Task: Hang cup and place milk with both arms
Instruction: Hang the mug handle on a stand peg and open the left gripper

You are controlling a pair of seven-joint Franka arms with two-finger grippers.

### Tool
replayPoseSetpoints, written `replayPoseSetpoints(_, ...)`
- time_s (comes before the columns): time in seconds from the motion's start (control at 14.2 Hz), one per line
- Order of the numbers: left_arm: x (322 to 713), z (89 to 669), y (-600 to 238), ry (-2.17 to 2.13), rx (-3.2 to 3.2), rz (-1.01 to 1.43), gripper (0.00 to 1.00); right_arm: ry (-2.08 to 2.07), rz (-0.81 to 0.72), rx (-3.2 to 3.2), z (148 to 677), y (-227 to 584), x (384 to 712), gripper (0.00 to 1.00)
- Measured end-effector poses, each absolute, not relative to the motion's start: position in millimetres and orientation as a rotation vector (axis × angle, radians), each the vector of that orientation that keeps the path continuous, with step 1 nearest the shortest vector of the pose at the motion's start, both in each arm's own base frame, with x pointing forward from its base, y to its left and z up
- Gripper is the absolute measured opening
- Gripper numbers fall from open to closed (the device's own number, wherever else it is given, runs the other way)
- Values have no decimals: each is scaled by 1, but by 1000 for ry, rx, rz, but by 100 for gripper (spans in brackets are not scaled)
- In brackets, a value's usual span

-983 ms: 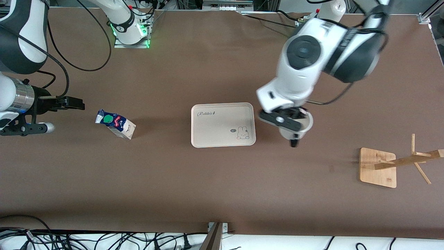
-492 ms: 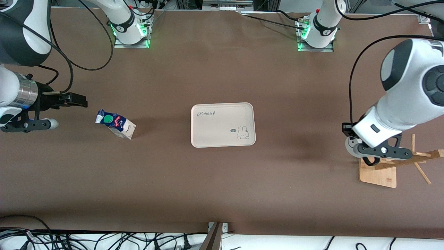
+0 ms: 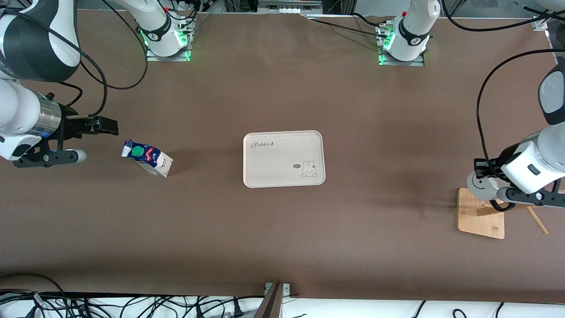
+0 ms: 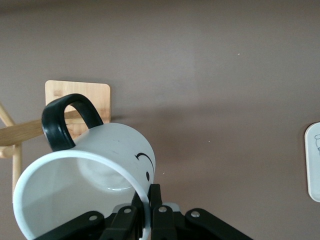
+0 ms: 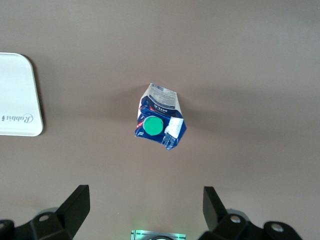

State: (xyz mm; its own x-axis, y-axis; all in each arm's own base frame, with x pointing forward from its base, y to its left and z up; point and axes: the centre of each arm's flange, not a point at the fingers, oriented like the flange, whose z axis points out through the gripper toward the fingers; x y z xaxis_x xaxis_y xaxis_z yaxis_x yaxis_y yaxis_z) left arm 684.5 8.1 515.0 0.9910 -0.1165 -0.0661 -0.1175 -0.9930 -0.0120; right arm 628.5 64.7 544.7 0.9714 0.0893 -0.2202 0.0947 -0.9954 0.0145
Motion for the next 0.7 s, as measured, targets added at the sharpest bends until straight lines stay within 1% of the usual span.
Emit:
replayPoseSetpoints(0.35, 677, 512, 68, 167, -3139, 164, 7, 90, -337, 3076, 547, 44, 629, 100)
replayPoseSetpoints(0.56, 674, 511, 88, 142, -3150, 174, 7, 53, -337, 3077, 548, 29, 630, 100)
replayPoseSetpoints(0.63, 672, 510, 91, 136, -3151, 192, 11, 25, -335, 3086, 548, 16, 630, 100)
replayPoseSetpoints(0.7, 670, 508, 93, 130, -3157, 224, 21, -4, -328, 3109, 552, -2, 630, 100)
